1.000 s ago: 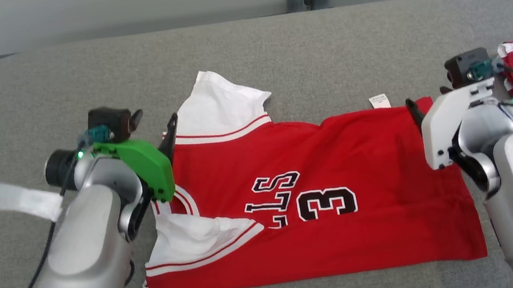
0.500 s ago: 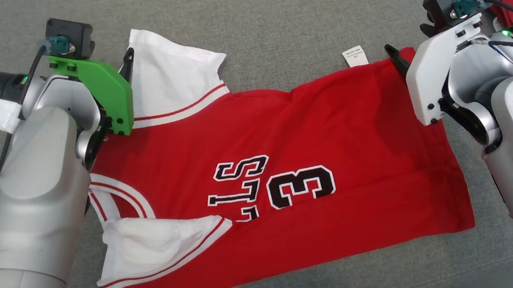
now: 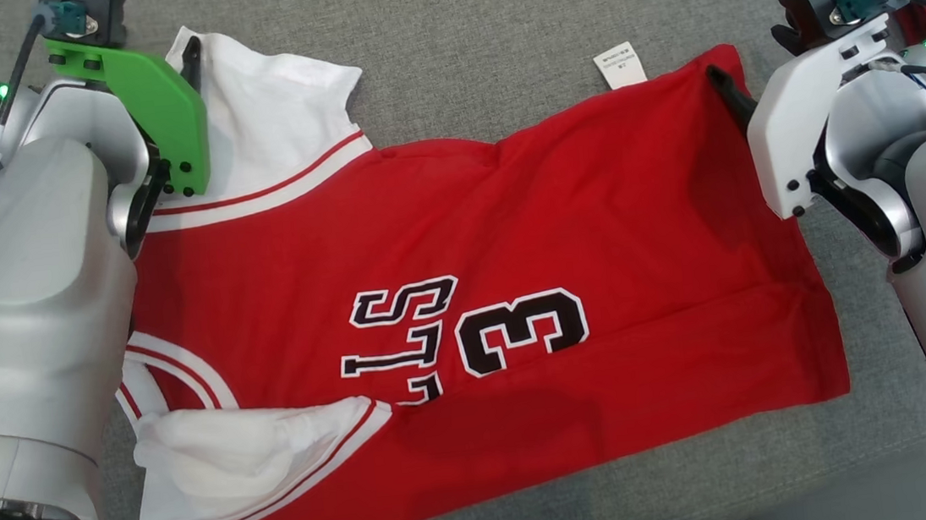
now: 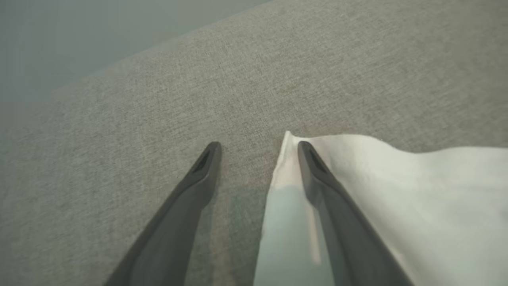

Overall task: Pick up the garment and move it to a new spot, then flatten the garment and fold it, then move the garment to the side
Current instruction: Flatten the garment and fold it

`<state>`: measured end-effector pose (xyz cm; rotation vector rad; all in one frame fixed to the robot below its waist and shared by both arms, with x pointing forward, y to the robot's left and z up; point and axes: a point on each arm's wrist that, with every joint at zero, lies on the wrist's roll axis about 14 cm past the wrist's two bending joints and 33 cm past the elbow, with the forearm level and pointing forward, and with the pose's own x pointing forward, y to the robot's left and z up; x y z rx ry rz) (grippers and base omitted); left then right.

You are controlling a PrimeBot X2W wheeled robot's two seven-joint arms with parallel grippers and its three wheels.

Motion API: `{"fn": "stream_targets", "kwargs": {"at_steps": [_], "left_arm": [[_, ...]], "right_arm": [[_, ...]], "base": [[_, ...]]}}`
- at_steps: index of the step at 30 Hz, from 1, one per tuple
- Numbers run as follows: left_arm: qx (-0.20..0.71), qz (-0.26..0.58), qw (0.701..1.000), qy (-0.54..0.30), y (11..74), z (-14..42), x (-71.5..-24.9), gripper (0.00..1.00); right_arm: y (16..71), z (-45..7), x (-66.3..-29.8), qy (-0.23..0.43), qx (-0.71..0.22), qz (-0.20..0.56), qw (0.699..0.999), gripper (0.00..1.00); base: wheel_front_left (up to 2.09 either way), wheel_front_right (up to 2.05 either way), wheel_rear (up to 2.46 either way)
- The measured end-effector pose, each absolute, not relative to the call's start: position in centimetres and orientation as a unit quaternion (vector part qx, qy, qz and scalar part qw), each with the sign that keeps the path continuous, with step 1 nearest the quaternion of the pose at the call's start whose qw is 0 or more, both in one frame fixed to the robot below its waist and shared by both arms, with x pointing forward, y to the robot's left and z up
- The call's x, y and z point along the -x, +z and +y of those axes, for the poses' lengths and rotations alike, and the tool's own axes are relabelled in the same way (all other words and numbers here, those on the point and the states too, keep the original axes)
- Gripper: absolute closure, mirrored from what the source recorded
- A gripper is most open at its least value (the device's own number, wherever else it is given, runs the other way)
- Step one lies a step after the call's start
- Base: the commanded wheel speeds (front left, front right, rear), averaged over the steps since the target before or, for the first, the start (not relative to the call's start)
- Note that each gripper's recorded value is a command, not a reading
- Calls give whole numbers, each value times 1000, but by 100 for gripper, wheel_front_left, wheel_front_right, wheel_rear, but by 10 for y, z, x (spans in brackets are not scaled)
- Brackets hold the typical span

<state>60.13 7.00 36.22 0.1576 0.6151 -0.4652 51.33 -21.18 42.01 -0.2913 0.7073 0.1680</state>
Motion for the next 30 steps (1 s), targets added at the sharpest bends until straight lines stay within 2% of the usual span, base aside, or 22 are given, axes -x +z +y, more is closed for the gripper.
{"fn": "stream_targets", "kwargs": {"at_steps": [1, 2, 3, 4, 5, 17, 22, 30], "left_arm": [[-75, 304, 921, -231, 360, 66, -599, 2], [-74, 308, 919, -234, 358, 64, -597, 25], [-74, 316, 916, -235, 356, 64, -595, 56], [-72, 321, 914, -237, 354, 62, -593, 76], [-71, 324, 912, -240, 353, 60, -591, 100], [-63, 334, 909, -240, 351, 56, -581, 100], [-55, 335, 910, -239, 351, 54, -576, 100], [-54, 334, 910, -240, 349, 54, -576, 100]], "right_arm": [[419, -212, -514, 82, 142, 345, 924, 0], [419, -213, -514, 81, 142, 346, 924, 0], [418, -213, -515, 81, 143, 347, 923, 0], [418, -212, -515, 82, 143, 347, 923, 0], [417, -211, -515, 84, 143, 349, 922, 0], [425, -198, -532, 84, 137, 321, 934, 0], [408, -193, -524, 83, 143, 368, 915, 0], [397, -202, -524, 66, 163, 401, 899, 0]], "base": [[0, 0, 0], [0, 0, 0], [0, 0, 0], [0, 0, 0], [0, 0, 0], [0, 0, 0], [0, 0, 0], [0, 0, 0]]}}
